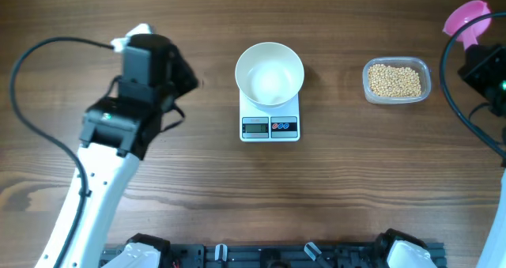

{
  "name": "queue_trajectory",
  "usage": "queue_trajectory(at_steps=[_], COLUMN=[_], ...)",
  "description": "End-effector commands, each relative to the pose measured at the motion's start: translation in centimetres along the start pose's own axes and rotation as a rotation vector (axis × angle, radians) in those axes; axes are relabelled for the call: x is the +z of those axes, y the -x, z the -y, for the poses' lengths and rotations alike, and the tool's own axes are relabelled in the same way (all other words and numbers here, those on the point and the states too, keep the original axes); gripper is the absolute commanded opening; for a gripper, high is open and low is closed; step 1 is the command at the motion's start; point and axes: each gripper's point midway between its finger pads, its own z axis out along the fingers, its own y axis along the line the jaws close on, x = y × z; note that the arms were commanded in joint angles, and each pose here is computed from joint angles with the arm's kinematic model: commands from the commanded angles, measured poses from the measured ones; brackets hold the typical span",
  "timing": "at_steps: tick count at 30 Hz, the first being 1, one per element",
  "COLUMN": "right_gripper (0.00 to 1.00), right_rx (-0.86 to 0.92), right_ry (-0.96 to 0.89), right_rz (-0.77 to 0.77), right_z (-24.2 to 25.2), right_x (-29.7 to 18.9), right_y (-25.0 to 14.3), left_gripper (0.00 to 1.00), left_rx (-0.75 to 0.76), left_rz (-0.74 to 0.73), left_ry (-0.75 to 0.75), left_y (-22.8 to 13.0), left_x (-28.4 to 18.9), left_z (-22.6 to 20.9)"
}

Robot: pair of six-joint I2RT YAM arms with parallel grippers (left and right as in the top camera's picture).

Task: Scoop item into bowl and weigh 150g on scale

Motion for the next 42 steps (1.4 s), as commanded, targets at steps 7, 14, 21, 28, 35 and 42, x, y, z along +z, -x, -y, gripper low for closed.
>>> queue_trajectory(at_steps=[7, 14, 21, 28, 35, 42], right_gripper=[0.05, 0.04, 0.04, 0.04, 0.04, 0.04], right_rx=[0.052, 0.035, 0.063, 0.069, -0.004, -0.260], right_ry=[-0.154, -0.071, 0.003, 0.001, -0.070, -0.070], right_rz=[0.054, 0.056, 0.091, 0.113, -0.122, -0.339], right_z=[4.7, 4.2, 3.7, 4.3, 6.2, 6.0], right_x=[0.5, 3.5, 5.5, 5.5, 5.9, 5.0], right_y=[2.4, 3.8, 5.5, 6.2, 0.4, -4.8], left_gripper=[0.04, 1.00, 1.00, 1.00, 1.00, 1.00], left_rx=[-0.115, -0.251, -0.466, -0.490, -0.489, -0.484], left_rz=[0.191, 0.294, 0.355, 0.327, 0.325, 0.290], left_ry=[0.283, 0.316, 0.365, 0.385, 0.386, 0.418], left_y=[5.4, 8.3, 9.7, 9.4, 9.4, 8.4], left_x=[1.0, 1.5, 1.6, 1.6, 1.6, 1.5], left_z=[-7.5, -9.7, -13.2, -14.4, -14.5, -15.0])
